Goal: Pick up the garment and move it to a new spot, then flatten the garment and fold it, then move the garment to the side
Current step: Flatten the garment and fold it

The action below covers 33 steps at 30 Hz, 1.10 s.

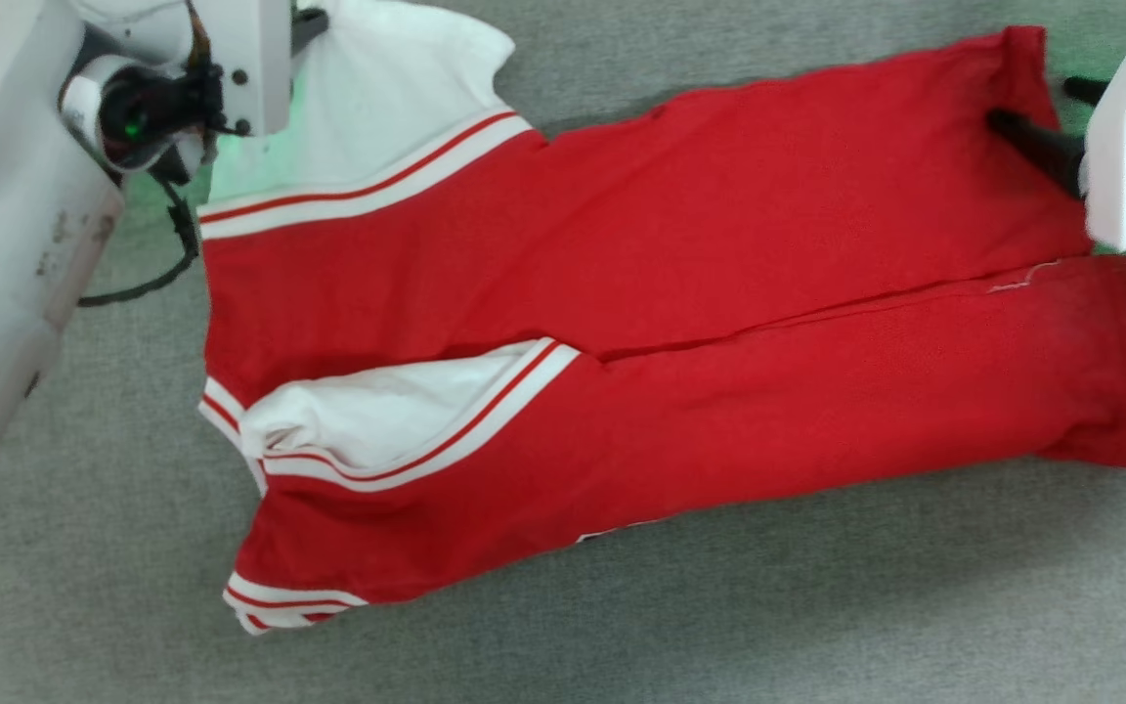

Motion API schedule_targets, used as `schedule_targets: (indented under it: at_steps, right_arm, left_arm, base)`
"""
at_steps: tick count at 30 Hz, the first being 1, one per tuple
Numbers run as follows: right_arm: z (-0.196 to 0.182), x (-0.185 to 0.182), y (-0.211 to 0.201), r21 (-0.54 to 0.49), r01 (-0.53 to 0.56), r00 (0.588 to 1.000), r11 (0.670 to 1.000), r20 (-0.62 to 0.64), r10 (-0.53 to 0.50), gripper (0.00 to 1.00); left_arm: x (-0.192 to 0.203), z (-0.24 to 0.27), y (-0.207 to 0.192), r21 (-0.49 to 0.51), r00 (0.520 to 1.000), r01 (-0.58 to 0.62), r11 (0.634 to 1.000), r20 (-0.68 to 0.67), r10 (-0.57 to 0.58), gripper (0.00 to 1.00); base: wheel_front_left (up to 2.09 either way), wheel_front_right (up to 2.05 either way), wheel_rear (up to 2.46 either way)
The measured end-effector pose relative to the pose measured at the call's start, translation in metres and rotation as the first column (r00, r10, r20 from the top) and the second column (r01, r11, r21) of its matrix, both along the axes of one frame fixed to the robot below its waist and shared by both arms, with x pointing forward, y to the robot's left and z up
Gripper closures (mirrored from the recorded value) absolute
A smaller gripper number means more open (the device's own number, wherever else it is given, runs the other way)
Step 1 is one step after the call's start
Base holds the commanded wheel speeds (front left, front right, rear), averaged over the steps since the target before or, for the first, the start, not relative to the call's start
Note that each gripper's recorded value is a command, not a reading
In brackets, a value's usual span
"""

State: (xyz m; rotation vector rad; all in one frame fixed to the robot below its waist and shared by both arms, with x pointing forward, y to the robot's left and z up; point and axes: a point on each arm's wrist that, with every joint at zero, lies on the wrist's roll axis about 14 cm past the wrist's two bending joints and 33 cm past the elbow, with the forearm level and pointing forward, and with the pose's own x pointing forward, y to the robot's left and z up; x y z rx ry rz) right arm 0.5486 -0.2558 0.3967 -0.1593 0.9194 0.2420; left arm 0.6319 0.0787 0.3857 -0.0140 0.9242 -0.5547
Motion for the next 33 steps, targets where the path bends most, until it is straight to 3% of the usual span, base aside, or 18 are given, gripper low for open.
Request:
schedule_targets:
  at_steps: [1, 2, 3, 4, 5, 14, 20, 33]
  right_arm:
    - [-0.002, 0.002, 0.000, -0.002, -0.001, 1.000, 1.000, -0.016, 0.001, 0.00]
    - [-0.003, 0.005, 0.000, -0.004, -0.001, 1.000, 1.000, -0.020, 0.001, 0.15]
    - [-0.004, 0.007, 0.004, -0.002, -0.012, 1.000, 1.000, -0.019, 0.012, 0.60]
    - [-0.004, 0.011, 0.006, 0.013, -0.012, 1.000, 1.000, -0.001, 0.012, 0.92]
    - [-0.005, 0.013, 0.008, 0.028, -0.006, 1.000, 1.000, 0.007, 0.006, 1.00]
    - [0.017, 0.012, 0.020, 0.062, -0.050, 0.992, 0.997, 0.117, 0.042, 1.00]
    - [0.054, 0.002, 0.020, 0.112, -0.074, 0.966, 0.991, 0.254, 0.044, 1.00]
    - [0.055, -0.082, 0.026, 0.120, -0.215, 0.949, 0.969, 0.259, 0.178, 1.00]
  left_arm:
    - [0.000, 0.000, 0.000, -0.001, 1.000, 0.004, 1.000, 0.004, -0.004, 1.00]
    - [-0.001, 0.000, 0.000, -0.005, 1.000, 0.006, 1.000, 0.010, -0.006, 1.00]
    - [-0.001, 0.000, 0.000, -0.009, 1.000, 0.008, 1.000, 0.015, -0.008, 1.00]
    - [-0.002, 0.000, -0.001, -0.015, 1.000, 0.010, 1.000, 0.017, -0.009, 1.00]
    - [-0.002, 0.000, -0.001, -0.021, 1.000, 0.010, 1.000, 0.022, -0.009, 1.00]
    - [-0.016, 0.025, -0.011, -0.108, 0.994, 0.015, 0.994, 0.109, -0.003, 1.00]
    - [-0.030, 0.086, -0.018, -0.235, 0.963, 0.044, 0.971, 0.269, 0.021, 1.00]
    - [-0.142, 0.130, 0.013, -0.398, 0.928, 0.099, 0.912, 0.369, 0.061, 1.00]
  base:
    - [0.00, 0.00, 0.00]
    - [0.00, 0.00, 0.00]
    - [0.00, 0.00, 0.00]
    - [0.00, 0.00, 0.00]
    - [0.00, 0.00, 0.00]
    - [0.00, 0.00, 0.00]
    - [0.00, 0.00, 0.00]
    - [0.00, 0.00, 0.00]
